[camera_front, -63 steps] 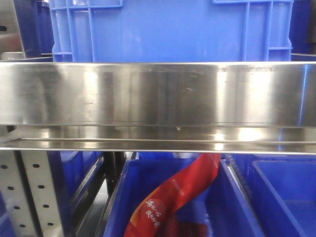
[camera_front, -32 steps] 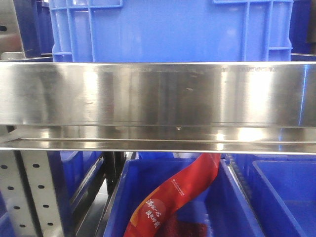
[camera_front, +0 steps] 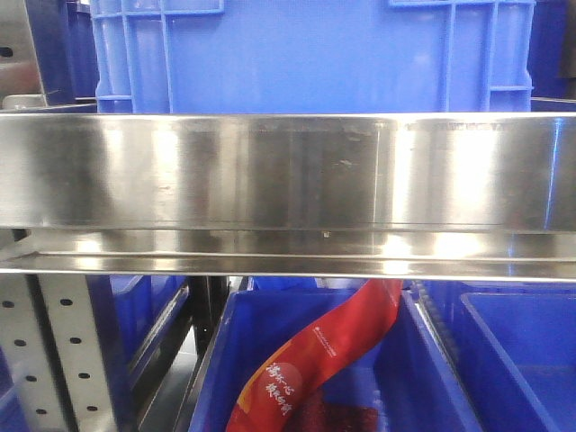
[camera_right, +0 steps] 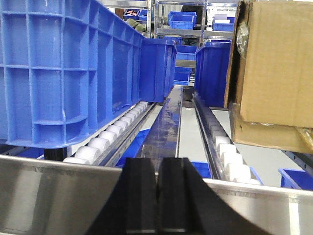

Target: Grab PVC pipe and place in blue bin

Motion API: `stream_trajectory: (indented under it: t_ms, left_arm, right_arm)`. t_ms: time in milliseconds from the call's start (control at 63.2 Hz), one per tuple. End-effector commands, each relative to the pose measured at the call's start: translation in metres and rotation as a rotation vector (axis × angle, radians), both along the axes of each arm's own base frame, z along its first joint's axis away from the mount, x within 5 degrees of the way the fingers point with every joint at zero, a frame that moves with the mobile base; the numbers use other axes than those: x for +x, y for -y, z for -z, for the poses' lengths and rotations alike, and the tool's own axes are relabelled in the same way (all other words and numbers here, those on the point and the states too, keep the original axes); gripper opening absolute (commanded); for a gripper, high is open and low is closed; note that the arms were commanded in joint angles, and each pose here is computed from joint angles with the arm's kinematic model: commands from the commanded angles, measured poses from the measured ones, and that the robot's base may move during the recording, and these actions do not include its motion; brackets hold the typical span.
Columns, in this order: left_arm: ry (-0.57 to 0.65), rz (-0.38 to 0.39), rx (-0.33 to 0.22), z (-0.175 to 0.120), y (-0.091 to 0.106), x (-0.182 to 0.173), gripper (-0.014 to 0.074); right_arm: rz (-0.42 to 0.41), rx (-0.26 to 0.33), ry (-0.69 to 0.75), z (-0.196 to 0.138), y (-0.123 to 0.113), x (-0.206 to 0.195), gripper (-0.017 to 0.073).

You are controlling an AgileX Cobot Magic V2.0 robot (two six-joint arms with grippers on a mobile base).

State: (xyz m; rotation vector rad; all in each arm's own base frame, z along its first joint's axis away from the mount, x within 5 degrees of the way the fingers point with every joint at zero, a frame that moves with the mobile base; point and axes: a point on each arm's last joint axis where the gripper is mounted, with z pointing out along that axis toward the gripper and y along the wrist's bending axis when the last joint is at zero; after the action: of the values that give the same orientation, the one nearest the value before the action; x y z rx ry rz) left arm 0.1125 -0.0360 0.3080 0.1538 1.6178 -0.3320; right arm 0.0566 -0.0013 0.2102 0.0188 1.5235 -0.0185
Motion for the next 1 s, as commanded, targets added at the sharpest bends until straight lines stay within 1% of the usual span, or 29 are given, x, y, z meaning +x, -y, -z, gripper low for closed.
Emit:
stream_trajectory:
  t_ms: [0,190,317,459,522,570,617,665,728,807,982]
  left_arm:
    - [0.027,-0.060,-0.007,0.018,-0.010,-0.012,-0.0111]
    - [0.059,-0.183,-0.002,0.051,-0.026,-0.034,-0.0111]
    - [0.091,-0.264,0.039,0.073,-0.033,-0.045,-0.0111]
    - [0.116,-0.316,0.042,0.094,-0.036,-0.054,-0.0111]
    - [0.130,-0.327,0.041,0.096,-0.037,-0.056,-0.0111]
    - [0.096,-0.325,0.046,0.099,-0.037,-0.056,-0.0111]
    - [0.106,-0.325,0.046,0.098,-0.037,-0.056,-0.0111]
    - [0.108,-0.324,0.059,0.098,-0.037,-0.056,-0.0111]
    - [0.121,-0.323,0.090,0.097,-0.037,-0.056,-0.0111]
    - [0.133,-0.321,0.098,0.096,-0.037,-0.056,-0.0111]
    - [0.142,-0.260,0.093,0.096,-0.033,-0.056,-0.0111]
  right_arm:
    - [0.005,-0.006,0.018,-0.001,0.000,0.000,-0.0169]
    - [0.005,-0.006,0.018,-0.001,0.000,0.000,-0.0169]
    - [0.005,-0.006,0.018,-0.001,0.000,0.000,-0.0169]
    - [0.005,-0.006,0.018,-0.001,0.000,0.000,-0.0169]
    - [0.005,-0.006,0.018,-0.001,0.000,0.000,-0.0169]
    - [0.005,-0.006,0.018,-0.001,0.000,0.000,-0.0169]
    - [0.005,-0.006,0.018,-0.001,0.000,0.000,-0.0169]
    - [0.005,-0.006,0.018,-0.001,0.000,0.000,-0.0169]
    - [0.005,-0.006,0.018,-0.001,0.000,0.000,-0.0169]
    - [0.005,-0.006,0.018,-0.001,0.000,0.000,-0.0169]
    - [0.005,-0.006,0.018,-0.001,0.000,0.000,-0.0169]
